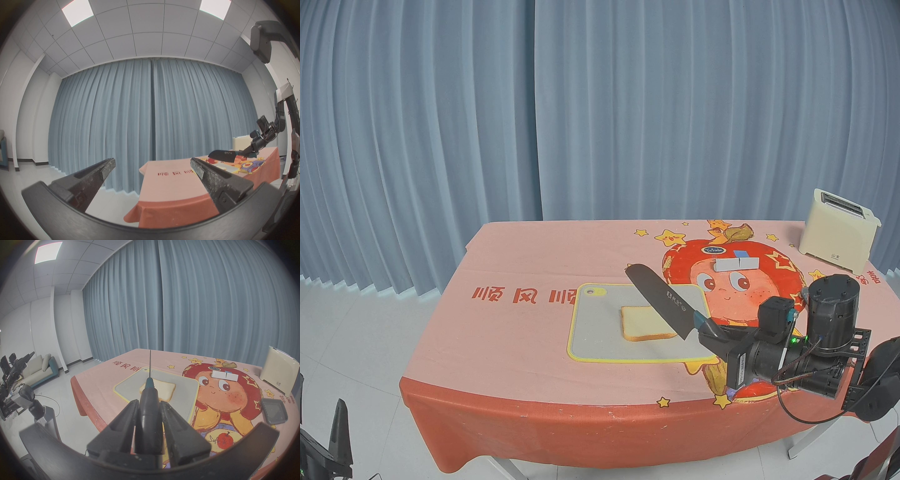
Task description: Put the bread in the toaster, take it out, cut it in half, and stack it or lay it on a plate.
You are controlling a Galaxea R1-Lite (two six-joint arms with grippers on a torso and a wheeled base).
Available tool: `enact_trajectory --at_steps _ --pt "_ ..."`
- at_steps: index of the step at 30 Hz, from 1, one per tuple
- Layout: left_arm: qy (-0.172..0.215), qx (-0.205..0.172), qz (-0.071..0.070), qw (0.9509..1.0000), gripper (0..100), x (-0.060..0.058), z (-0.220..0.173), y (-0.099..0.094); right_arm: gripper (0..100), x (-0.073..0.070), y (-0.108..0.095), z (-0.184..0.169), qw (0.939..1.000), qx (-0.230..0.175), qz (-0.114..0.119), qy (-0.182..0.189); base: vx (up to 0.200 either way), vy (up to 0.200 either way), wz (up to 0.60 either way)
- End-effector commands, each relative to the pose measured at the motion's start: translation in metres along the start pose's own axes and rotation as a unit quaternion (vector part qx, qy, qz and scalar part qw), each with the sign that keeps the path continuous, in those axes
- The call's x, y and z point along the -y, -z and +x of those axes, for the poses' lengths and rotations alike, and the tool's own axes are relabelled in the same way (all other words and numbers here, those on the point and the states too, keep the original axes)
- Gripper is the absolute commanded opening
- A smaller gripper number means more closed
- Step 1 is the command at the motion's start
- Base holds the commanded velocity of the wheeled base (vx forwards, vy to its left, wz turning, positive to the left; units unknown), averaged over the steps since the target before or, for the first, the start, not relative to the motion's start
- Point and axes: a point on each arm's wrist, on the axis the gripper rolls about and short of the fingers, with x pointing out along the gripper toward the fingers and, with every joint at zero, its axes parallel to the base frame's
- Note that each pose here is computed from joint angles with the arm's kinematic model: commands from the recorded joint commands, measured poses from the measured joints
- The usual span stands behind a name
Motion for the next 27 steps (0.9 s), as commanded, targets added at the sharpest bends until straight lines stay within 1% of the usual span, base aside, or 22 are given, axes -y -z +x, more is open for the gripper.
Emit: enact_trajectory --at_steps 1,8,9,10,25,27 --pt "0.000 -0.008 0.001 1.0000 100 0.0001 0.0005 0.0050 0 -0.0003 0.0008 -0.0004 1.0000 -0.001 -0.002 0.000 0.000 0.000 0.00" --pt "-0.004 -0.005 -0.003 1.0000 100 -0.0001 0.0005 0.0044 0 -0.0007 0.0008 -0.0004 1.0000 -0.001 -0.005 0.000 0.000 0.000 0.00" --pt "-0.010 -0.007 -0.003 0.9999 100 -0.0004 0.0005 0.0047 0 -0.0007 0.0005 -0.0007 1.0000 0.000 -0.005 0.001 0.000 0.000 0.00" --pt "-0.010 -0.009 -0.003 0.9999 0 -0.0004 0.0005 0.0050 0 -0.0007 0.0005 -0.0007 1.0000 0.000 -0.005 0.001 0.000 0.000 0.00" --pt "-0.009 -0.008 -0.003 0.9999 0 -0.0003 0.0005 0.0050 0 -0.0010 0.0006 -0.0008 1.0000 0.000 -0.005 0.001 0.000 0.000 0.00" --pt "-0.009 -0.004 -0.001 0.9999 0 -0.0003 0.0005 0.0041 0 -0.0010 0.0006 -0.0008 1.0000 0.000 -0.005 0.000 0.000 0.000 0.00"
